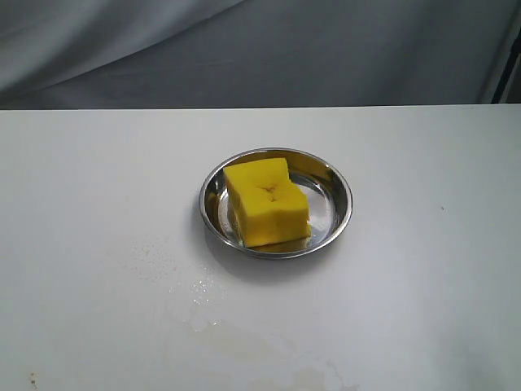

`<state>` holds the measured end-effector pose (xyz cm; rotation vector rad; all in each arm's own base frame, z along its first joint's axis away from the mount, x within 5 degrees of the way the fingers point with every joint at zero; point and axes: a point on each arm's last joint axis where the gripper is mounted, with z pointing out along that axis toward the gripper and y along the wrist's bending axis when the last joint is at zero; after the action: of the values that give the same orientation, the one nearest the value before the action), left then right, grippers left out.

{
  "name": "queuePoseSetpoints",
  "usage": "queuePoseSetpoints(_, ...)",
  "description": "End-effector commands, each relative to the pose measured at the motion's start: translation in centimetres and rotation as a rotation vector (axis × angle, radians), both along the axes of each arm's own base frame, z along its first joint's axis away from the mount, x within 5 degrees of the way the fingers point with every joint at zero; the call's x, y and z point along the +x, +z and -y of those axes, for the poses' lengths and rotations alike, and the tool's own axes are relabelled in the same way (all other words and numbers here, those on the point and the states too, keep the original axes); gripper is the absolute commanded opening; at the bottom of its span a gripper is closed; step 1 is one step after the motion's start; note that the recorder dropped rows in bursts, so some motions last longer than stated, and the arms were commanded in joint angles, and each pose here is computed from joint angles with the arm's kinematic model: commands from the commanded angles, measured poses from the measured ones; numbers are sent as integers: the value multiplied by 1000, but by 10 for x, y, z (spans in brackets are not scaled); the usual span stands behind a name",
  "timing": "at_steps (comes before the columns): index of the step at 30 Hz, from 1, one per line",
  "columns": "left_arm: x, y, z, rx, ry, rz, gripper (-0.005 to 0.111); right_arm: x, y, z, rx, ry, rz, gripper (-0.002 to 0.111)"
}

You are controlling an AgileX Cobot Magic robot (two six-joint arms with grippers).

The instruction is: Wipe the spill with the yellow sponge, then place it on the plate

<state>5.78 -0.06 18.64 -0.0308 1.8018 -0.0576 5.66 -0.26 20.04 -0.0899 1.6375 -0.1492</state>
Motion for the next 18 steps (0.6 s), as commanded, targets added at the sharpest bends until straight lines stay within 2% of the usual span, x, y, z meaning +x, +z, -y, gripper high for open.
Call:
queuePoseSetpoints(1, 0, 0, 0, -2, 2, 8, 0, -1, -1, 5, -1, -85, 2, 0)
queuePoseSetpoints(15, 0, 0, 0, -2, 2, 8, 0, -1, -3, 7, -11, -119, -19, 0)
queuePoseSetpoints(18, 0, 0, 0, -2, 2, 8, 0, -2, -7, 9, -23, -165, -71, 0)
